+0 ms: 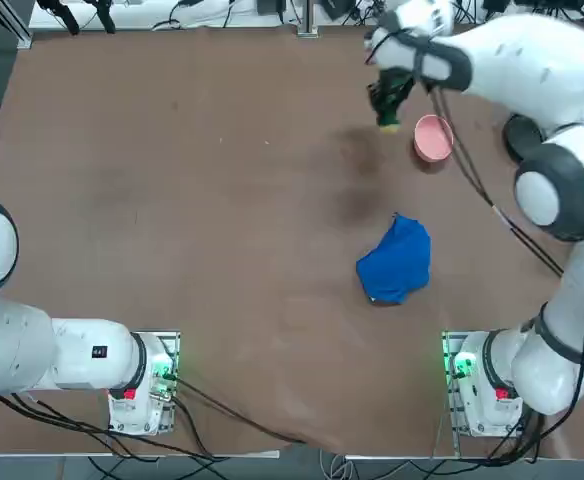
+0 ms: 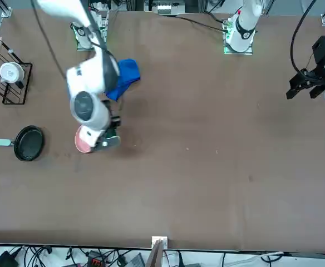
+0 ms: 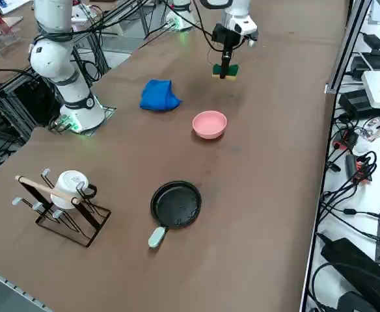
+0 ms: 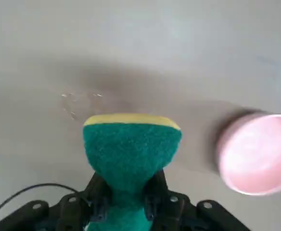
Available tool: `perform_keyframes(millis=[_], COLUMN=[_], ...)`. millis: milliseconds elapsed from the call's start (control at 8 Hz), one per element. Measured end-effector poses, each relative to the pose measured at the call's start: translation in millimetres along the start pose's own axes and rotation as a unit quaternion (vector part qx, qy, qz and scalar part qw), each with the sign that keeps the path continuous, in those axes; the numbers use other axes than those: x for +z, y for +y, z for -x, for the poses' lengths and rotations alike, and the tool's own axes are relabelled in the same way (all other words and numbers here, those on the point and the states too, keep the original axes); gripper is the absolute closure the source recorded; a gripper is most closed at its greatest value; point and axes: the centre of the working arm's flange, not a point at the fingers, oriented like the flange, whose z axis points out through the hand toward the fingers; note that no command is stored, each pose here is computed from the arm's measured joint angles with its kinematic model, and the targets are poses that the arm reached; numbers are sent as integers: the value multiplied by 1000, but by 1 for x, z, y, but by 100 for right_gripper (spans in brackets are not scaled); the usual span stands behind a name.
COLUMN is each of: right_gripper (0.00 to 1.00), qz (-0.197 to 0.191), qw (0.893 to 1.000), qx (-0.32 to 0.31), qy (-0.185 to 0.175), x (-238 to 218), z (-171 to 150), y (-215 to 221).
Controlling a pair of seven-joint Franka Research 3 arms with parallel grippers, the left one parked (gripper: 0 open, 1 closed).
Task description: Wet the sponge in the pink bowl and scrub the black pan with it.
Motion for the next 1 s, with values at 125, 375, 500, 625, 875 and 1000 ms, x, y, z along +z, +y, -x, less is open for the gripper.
perform_keyframes(millis=[125,375,500,625,875,1000], right_gripper=[62,62,62,62,62,62], qz=[3,10,15,18,24,24], qw=[1000,999,999,999,998,998], qx=[17,31,33,32,50,53], qy=[9,12,8,2,-4,-1], x=[23,69,86,98,117,125], z=[0,0,-1,0,-1,-2], y=[-29,-64,-70,-72,-73,-76])
